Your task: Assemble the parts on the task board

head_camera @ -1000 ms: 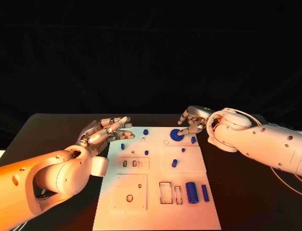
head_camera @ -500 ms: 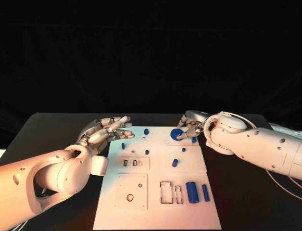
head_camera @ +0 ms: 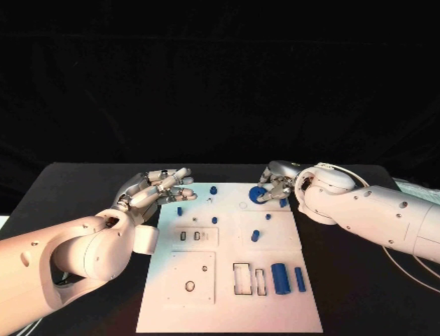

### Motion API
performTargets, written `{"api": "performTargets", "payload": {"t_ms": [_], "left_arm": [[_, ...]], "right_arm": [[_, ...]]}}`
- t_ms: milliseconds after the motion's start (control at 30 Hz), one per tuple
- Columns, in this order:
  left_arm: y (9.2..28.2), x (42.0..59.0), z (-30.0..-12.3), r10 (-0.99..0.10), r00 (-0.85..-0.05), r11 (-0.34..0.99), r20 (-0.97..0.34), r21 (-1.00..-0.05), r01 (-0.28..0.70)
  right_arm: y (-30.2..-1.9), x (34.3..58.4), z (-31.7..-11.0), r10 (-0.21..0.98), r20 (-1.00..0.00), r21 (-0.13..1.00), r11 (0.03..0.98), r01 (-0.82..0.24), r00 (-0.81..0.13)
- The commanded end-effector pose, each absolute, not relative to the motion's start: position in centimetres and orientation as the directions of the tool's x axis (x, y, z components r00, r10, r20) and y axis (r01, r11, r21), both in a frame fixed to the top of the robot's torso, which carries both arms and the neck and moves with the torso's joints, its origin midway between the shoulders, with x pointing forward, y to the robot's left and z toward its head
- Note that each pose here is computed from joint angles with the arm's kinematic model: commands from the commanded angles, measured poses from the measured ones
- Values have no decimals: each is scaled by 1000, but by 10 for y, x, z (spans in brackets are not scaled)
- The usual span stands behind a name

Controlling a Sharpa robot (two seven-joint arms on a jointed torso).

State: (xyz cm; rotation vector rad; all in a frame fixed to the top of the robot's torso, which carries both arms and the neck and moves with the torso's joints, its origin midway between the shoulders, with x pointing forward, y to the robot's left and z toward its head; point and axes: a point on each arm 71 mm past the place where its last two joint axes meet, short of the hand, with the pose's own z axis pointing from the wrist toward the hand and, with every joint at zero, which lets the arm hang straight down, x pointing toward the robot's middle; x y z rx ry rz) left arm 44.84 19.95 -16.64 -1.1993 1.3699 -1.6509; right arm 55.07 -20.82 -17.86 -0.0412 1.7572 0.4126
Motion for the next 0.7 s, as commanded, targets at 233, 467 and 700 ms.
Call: {"api": "performTargets", "payload": {"t_ms": [233,467,700], "left_arm": [[197,448,-165,-896,-373,-236,241,-970,-60],[197,448,-165,-896,-373,-236,242,-970,-62],[197,448,-165,-896,-373,-236,242,-970,-63]], "right_arm": [[-206,551,-183,168,-958,228,938,-259,-234],[-206,550,-184,128,-967,184,949,-255,-221],[-198,546,-180,104,-984,145,943,-301,-147]]}}
